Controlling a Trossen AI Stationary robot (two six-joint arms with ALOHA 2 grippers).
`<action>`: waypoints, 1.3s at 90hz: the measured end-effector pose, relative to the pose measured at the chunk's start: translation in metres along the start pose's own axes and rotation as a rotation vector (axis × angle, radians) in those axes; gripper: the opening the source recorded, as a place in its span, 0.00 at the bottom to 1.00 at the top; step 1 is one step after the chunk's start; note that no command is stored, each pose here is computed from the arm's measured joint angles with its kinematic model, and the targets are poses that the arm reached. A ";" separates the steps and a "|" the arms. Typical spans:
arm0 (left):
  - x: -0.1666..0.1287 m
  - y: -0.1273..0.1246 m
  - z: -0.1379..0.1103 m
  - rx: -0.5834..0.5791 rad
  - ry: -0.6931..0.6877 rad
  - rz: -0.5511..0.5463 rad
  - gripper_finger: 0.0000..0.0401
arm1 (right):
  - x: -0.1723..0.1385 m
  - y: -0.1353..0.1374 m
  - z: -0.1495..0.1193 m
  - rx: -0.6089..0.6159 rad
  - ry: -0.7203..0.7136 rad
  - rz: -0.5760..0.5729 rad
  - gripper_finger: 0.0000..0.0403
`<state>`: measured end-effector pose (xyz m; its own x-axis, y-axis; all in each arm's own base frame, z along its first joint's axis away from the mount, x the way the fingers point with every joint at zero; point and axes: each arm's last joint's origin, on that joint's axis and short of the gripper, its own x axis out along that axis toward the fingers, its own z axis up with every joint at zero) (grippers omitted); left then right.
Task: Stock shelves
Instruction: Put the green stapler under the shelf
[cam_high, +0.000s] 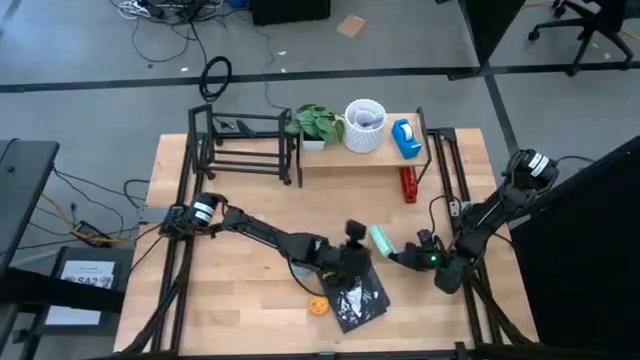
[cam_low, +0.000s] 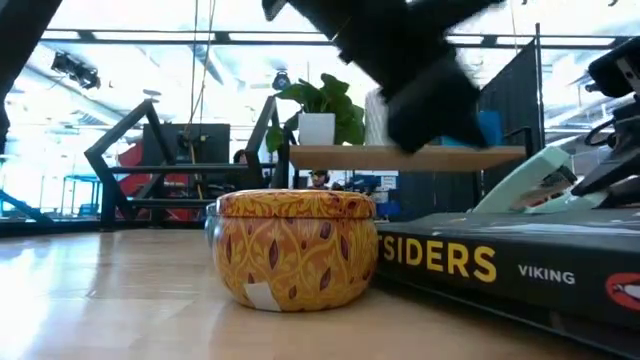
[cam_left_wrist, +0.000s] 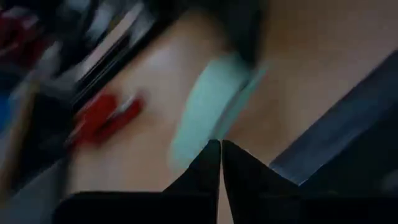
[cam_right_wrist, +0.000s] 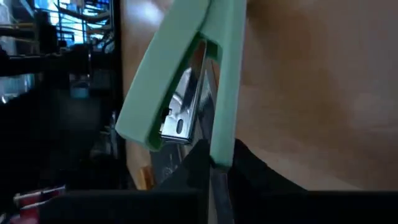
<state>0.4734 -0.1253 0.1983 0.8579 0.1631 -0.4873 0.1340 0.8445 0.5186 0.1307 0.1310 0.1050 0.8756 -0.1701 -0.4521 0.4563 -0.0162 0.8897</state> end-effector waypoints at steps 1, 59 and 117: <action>0.001 0.000 0.000 -0.009 -0.010 -0.007 0.00 | 0.000 0.000 0.000 0.000 -0.001 0.000 0.01; 0.039 0.023 -0.031 -0.252 -0.019 -0.118 0.00 | 0.008 0.010 -0.002 0.110 0.096 -0.012 0.02; 0.044 0.021 -0.033 -0.259 -0.066 -0.143 0.00 | 0.008 0.021 -0.013 0.070 0.142 0.014 0.31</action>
<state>0.4974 -0.0837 0.1648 0.8709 0.0066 -0.4915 0.1324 0.9598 0.2474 0.1498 0.1415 0.1193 0.8977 -0.0302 -0.4396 0.4359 -0.0844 0.8960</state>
